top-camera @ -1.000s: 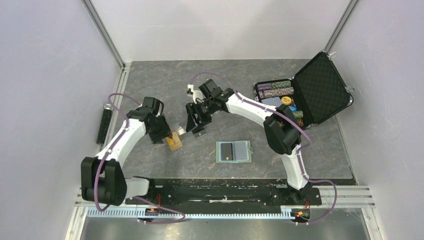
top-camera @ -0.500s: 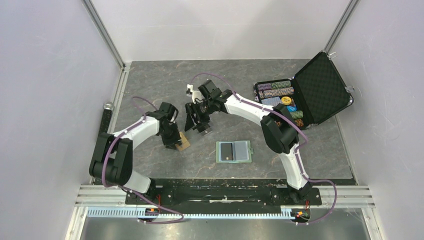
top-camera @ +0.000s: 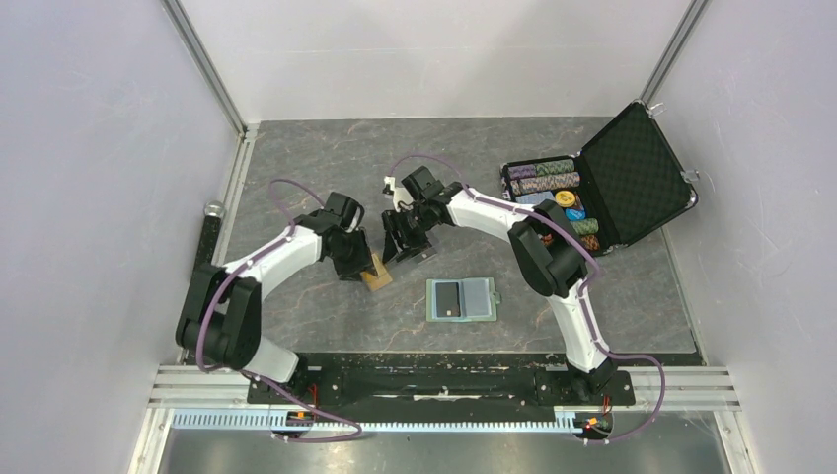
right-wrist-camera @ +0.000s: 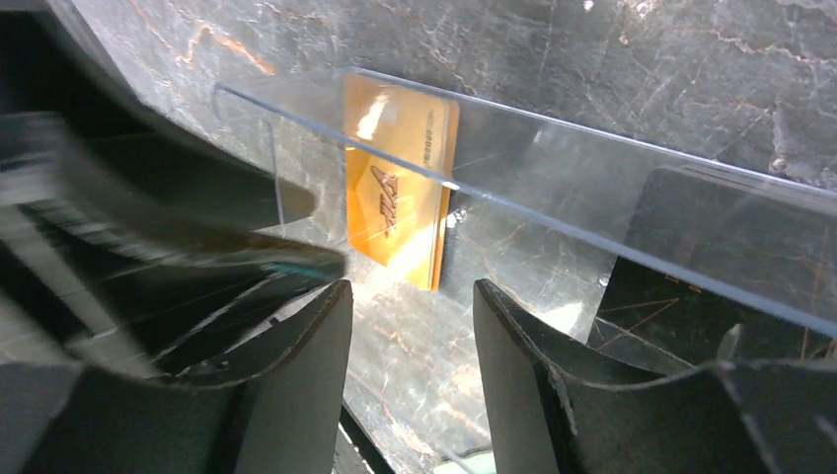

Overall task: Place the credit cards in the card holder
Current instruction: Pick up the credit card from the storage box.

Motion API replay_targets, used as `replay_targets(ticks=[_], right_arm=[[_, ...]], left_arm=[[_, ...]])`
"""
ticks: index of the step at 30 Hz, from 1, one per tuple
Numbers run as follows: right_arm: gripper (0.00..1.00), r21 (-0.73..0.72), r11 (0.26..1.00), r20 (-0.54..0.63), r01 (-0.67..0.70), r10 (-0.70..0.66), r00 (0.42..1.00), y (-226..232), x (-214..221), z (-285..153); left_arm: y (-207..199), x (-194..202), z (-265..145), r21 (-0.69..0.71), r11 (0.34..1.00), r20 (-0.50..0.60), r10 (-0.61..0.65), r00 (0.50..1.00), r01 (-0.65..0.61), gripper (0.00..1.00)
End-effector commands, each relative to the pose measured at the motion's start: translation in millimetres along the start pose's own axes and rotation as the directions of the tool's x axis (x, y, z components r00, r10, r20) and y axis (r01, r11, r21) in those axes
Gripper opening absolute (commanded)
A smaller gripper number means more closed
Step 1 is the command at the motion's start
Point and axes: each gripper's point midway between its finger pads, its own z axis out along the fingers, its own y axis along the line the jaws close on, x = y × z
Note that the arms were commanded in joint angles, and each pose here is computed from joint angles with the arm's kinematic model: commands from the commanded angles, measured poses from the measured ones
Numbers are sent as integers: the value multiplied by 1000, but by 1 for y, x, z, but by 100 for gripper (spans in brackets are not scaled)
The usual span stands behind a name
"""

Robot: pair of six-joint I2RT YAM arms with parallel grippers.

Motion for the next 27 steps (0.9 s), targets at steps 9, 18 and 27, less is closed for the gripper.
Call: replay_targets(ticks=[9, 18, 27], right_arm=[[44, 18, 1000, -29, 11, -10, 1000, -12, 5, 20], [38, 45, 999, -64, -6, 9, 998, -18, 15, 36], [37, 120, 993, -121, 19, -5, 993, -30, 42, 55]], left_arm=[[21, -18, -7, 10, 994, 105, -114, 988, 113, 40], [20, -18, 3, 13, 995, 72, -103, 992, 102, 2], [9, -16, 4, 68, 990, 63, -128, 990, 124, 2]])
